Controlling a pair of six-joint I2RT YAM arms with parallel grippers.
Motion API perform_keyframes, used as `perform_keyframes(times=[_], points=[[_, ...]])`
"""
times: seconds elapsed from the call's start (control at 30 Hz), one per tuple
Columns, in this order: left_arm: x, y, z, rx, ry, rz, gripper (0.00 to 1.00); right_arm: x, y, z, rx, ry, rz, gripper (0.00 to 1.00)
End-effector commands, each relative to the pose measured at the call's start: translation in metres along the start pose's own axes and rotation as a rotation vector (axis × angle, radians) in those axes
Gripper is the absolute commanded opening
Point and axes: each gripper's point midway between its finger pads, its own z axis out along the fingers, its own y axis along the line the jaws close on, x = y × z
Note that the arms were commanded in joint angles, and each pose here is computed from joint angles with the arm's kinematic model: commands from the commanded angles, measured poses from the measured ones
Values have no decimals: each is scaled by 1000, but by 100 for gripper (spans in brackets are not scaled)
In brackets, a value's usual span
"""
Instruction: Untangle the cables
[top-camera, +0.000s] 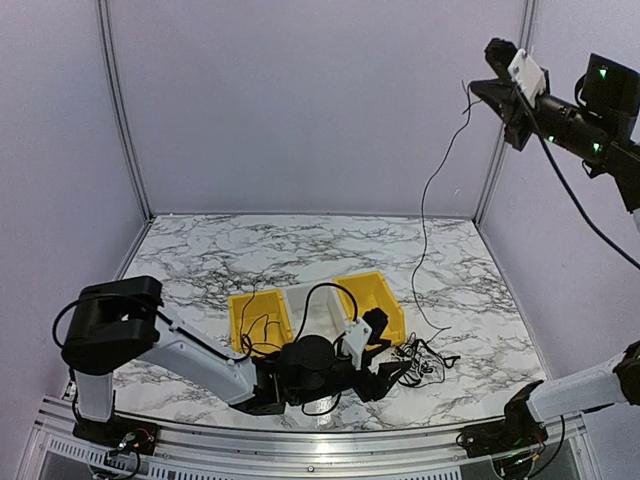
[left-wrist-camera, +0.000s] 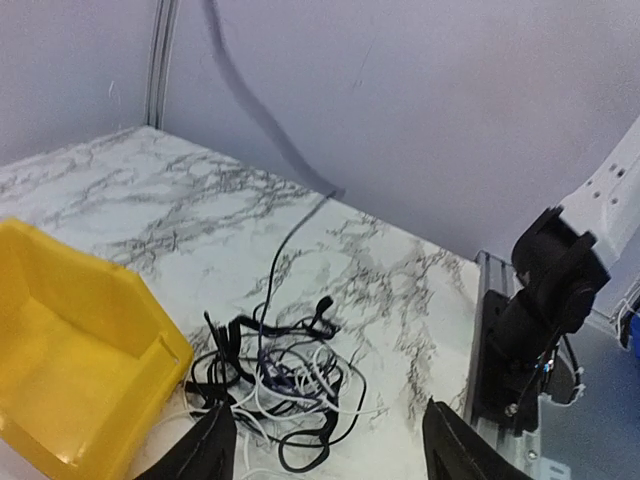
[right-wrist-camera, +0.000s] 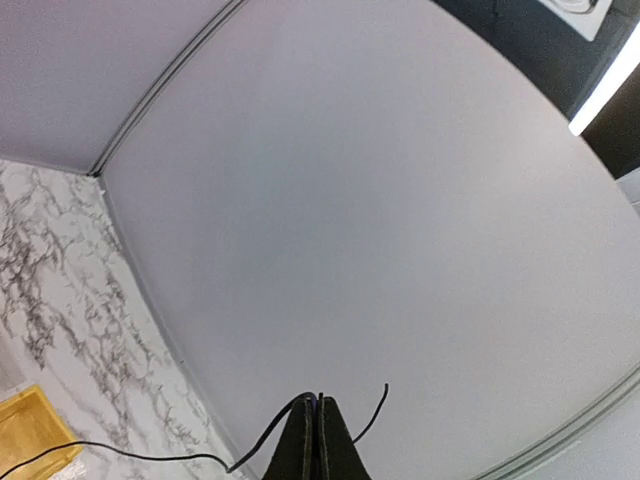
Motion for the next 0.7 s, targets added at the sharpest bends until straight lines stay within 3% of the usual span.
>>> perform_keyframes(times=[0.0, 0.17, 0.4, 0.67], points=[[-66, -20, -35, 32, -146, 79, 67, 14, 44, -16, -172, 25, 10, 0], [-124, -19, -50, -33, -265, 106, 73, 24, 85, -25, -336, 22, 40, 0], [-184, 12, -32, -263, -325, 155, 77, 23, 111, -28, -445, 2, 58, 0], [-215, 43, 5, -257, -249, 137, 70, 23, 125, -27, -499, -9, 69, 0]])
